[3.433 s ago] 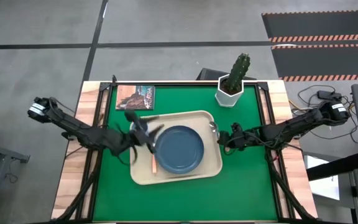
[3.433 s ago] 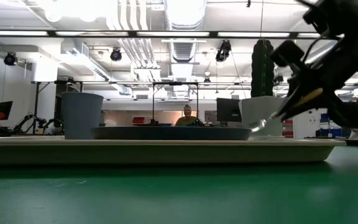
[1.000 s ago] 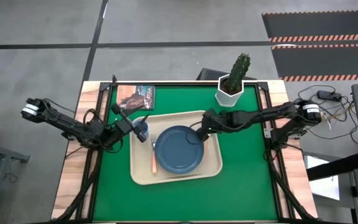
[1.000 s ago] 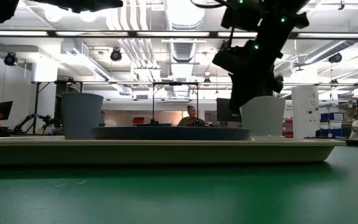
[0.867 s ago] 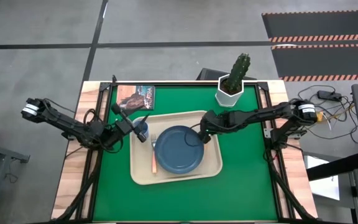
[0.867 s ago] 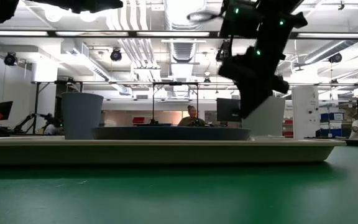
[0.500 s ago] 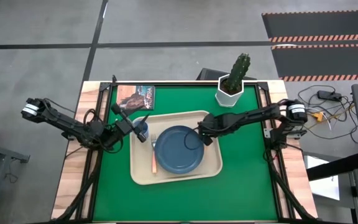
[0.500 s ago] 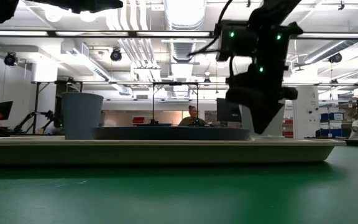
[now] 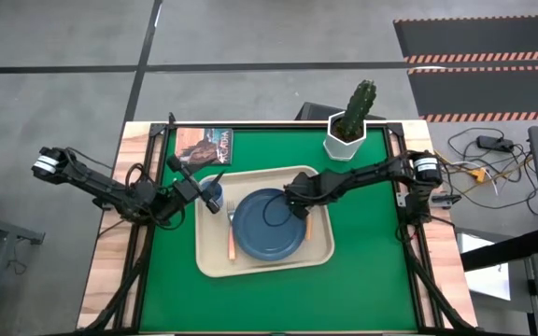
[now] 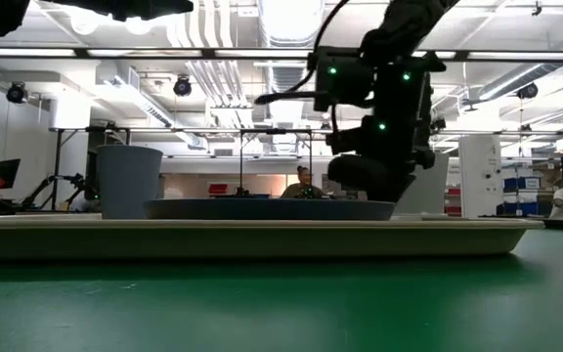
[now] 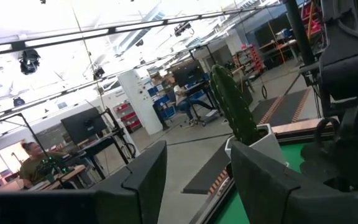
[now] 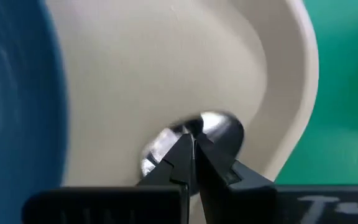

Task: Pick and place plate/cup/fork/spoon on tray
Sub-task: Put the yellow spoon on the white serving tray on the right of the blue plate

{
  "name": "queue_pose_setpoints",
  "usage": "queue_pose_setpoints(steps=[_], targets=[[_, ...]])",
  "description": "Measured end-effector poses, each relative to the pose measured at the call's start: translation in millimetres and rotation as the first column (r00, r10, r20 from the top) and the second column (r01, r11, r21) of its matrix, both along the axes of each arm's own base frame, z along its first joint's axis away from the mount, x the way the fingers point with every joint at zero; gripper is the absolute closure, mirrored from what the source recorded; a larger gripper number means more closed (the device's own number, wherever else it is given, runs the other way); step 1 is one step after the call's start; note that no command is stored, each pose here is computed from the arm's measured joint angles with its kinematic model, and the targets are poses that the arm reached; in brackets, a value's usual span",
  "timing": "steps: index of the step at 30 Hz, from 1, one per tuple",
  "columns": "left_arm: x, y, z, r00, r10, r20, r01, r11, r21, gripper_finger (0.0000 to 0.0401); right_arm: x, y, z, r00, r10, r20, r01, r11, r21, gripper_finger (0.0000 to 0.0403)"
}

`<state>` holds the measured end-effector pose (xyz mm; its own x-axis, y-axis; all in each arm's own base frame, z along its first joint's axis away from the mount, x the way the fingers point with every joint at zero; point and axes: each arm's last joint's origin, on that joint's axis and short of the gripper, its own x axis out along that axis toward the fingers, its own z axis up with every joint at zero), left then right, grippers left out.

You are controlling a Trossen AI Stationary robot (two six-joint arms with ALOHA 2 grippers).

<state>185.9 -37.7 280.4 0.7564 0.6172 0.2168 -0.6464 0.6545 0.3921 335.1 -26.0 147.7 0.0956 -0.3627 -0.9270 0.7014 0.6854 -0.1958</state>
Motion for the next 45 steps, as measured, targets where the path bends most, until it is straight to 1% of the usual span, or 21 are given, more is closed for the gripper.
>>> queue_pose_setpoints(steps=[3,7,12,17,19,25,34,39,45], targets=[[0.0,0.0,0.0,1.0,0.0,0.0,0.0,1.0,0.0,0.0241,6.3,-0.1,5.5,1.0,0.001,0.013,-0.001,1.0,-0.002,0.0394],[0.0,0.0,0.0,1.0,0.0,0.0,0.0,1.0,0.0,0.0241,8.1,1.2,12.5,1.0,0.015,0.012,-0.015,1.0,-0.008,0.0394],[0.0,0.0,0.0,1.0,0.0,0.001,0.0,1.0,0.0,0.0241,6.6,1.9,26.8,0.998,0.018,0.054,-0.016,0.999,-0.047,0.0394],[0.0,0.0,0.0,1.0,-0.001,0.001,0.001,1.0,-0.001,0.0241,3.7,4.6,33.7,0.997,0.026,0.072,-0.022,0.998,-0.06,0.0394],[0.0,0.0,0.0,1.0,-0.001,0.001,0.001,1.0,-0.001,0.0241,2.6,4.7,32.2,0.997,0.028,0.067,-0.024,0.998,-0.06,0.0394],[0.0,0.0,0.0,1.0,-0.001,0.001,0.001,1.0,-0.001,0.0241,-6.0,2.8,14.8,1.0,0.017,0.021,-0.015,0.998,-0.057,0.0394],[0.0,0.0,0.0,1.0,-0.001,0.001,0.001,1.0,-0.001,0.0241,-10.5,2.0,-7.7,0.994,0.005,0.111,0.001,0.998,-0.058,0.0394],[0.0,0.0,0.0,1.0,-0.001,0.001,0.001,1.0,-0.001,0.0241,-6.4,2.1,-9.6,0.985,0.017,0.174,-0.007,0.998,-0.057,0.0394],[0.0,0.0,0.0,1.0,-0.001,0.002,0.001,1.0,-0.001,0.0241,-6.5,2.1,-7.3,0.986,0.018,0.168,-0.009,0.998,-0.056,0.0394]])
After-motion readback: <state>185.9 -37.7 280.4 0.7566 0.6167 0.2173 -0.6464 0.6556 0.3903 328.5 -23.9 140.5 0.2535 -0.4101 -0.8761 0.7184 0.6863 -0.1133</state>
